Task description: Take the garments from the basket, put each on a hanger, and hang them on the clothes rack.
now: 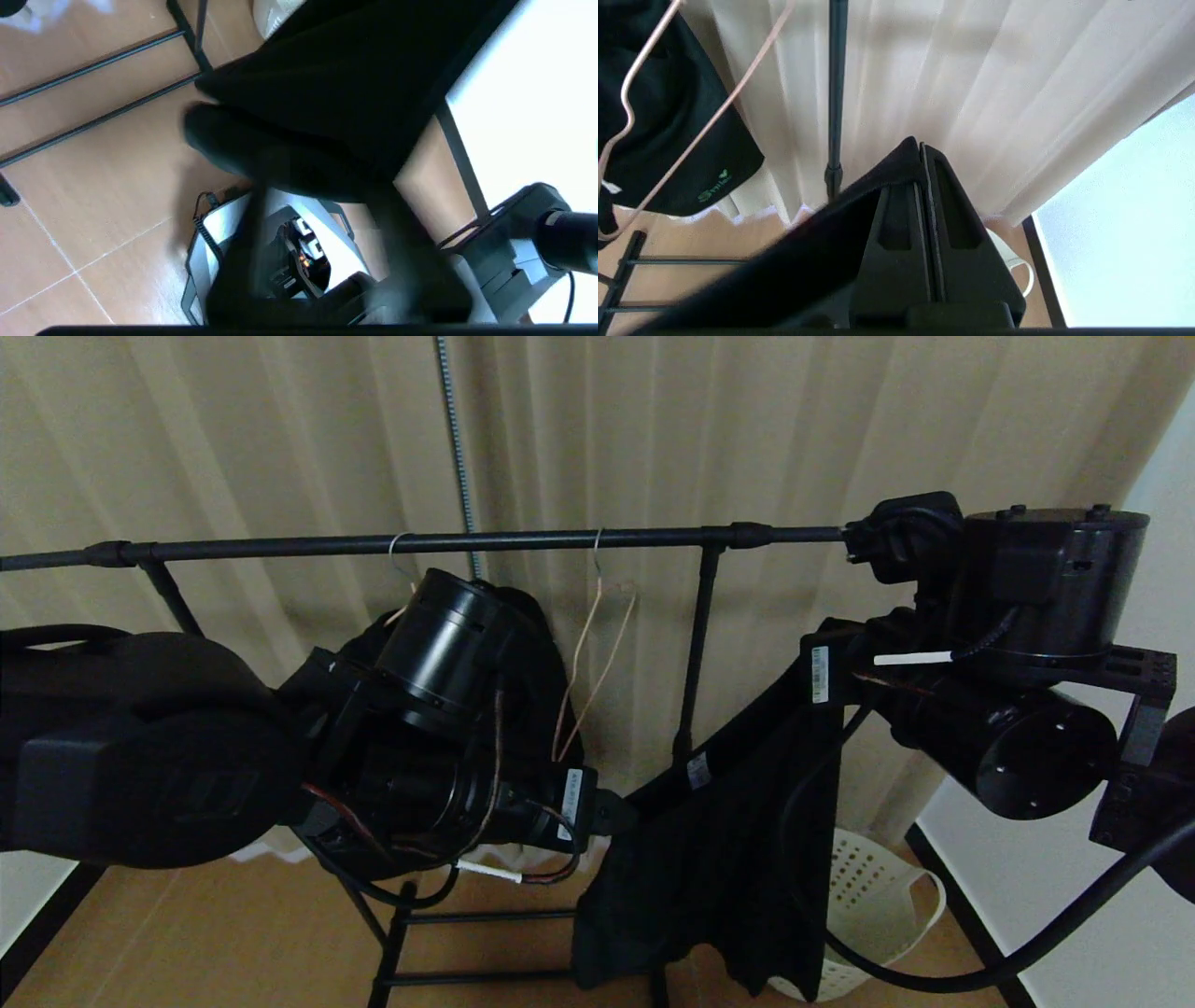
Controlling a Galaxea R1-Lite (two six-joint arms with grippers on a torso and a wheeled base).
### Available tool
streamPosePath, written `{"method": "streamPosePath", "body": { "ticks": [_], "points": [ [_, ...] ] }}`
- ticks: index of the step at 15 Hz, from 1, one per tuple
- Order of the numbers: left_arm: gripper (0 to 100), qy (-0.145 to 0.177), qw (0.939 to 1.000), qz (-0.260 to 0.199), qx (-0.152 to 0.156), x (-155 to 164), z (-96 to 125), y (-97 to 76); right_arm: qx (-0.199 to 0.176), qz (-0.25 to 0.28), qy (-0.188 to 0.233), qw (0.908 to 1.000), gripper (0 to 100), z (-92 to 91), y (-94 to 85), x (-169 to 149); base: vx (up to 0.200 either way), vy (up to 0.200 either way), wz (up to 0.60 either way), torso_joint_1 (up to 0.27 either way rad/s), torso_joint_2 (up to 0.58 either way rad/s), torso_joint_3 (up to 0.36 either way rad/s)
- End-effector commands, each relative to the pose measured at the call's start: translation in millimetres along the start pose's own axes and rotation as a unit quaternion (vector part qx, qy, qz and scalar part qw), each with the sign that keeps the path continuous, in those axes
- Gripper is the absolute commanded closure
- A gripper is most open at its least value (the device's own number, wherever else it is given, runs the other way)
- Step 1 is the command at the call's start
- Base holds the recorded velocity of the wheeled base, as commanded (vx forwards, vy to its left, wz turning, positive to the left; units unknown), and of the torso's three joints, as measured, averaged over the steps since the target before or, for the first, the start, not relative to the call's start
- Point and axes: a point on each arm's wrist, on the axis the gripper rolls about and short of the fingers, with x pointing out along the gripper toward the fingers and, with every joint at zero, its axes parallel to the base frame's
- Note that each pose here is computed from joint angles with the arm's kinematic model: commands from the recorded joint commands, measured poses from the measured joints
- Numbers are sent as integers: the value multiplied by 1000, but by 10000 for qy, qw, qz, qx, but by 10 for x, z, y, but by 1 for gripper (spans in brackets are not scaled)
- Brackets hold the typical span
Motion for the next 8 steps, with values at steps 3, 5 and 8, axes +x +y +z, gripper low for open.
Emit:
{"method": "streamPosePath", "body": {
  "ticks": [3,5,8],
  "points": [
    [0,-177,9998,50,7,-114,49,78,22,13,-30,10000,100,15,3,-1,0,0,0,0,0,0],
    [0,-240,9997,62,5,-152,69,103,28,6,-35,10000,100,19,0,-4,0,0,0,0,0,0],
    [0,-339,9992,199,42,-179,130,223,38,6,-46,10000,100,26,-10,-14,0,0,0,0,0,0]
  ]
}}
